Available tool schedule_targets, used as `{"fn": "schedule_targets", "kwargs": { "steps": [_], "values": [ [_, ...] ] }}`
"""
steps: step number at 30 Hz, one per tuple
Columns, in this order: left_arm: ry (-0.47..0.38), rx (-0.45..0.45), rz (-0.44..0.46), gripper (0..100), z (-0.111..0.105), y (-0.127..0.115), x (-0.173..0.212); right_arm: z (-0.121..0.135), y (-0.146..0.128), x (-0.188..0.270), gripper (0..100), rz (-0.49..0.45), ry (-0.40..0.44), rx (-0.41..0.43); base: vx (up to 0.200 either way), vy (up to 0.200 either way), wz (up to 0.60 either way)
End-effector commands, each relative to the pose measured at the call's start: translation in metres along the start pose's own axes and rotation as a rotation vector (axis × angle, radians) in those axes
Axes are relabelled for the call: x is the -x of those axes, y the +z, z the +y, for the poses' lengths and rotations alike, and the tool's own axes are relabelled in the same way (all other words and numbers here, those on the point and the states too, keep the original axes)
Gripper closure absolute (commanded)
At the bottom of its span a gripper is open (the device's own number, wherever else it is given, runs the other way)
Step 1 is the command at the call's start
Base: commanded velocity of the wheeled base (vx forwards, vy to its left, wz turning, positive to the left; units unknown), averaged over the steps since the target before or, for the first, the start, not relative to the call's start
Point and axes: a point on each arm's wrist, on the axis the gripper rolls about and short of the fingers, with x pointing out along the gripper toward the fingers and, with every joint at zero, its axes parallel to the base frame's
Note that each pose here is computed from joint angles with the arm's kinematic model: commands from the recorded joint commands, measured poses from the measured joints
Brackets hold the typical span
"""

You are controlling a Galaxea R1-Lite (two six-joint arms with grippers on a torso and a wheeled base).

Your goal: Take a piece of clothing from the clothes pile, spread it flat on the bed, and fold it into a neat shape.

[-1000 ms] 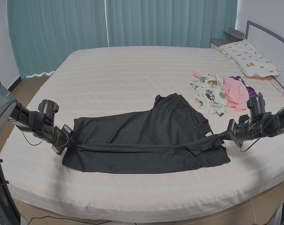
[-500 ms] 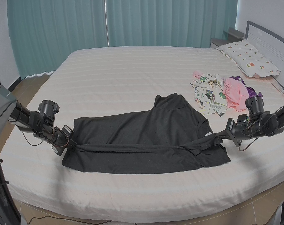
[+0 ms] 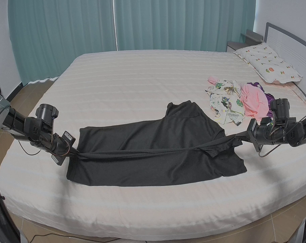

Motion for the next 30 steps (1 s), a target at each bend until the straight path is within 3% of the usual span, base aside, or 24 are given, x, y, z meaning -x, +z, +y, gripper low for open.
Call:
{"fn": "schedule_targets", "kwargs": {
  "steps": [1, 13, 14, 15, 23, 30],
  "values": [
    [-0.032, -0.008, -0.024, 100, -0.005, 0.0, 0.016, 0.0, -0.001, 0.002, 100, 0.0, 0.003, 0.001, 0.0, 0.0, 0.0],
    [0.001, 0.009, -0.001, 100, -0.003, 0.01, -0.02, -0.013, -0.013, -0.013, 100, 0.061, -0.04, -0.016, 0.0, 0.0, 0.0],
    [0.003, 0.01, -0.001, 0, -0.002, 0.011, -0.021, -0.015, -0.014, -0.013, 100, 0.062, -0.044, -0.019, 0.0, 0.0, 0.0],
    [0.005, 0.012, 0.001, 0, -0.002, 0.012, -0.025, -0.017, -0.017, -0.013, 0, 0.075, -0.053, -0.025, 0.0, 0.0, 0.0],
    [0.004, 0.012, 0.0, 0, -0.003, 0.011, -0.022, -0.031, -0.027, -0.004, 0, 0.108, -0.109, -0.066, 0.0, 0.0, 0.0],
    [-0.02, 0.017, -0.027, 0, -0.002, 0.01, 0.004, -0.037, -0.023, -0.008, 0, 0.094, -0.12, -0.08, 0.0, 0.0, 0.0]
  ]
}}
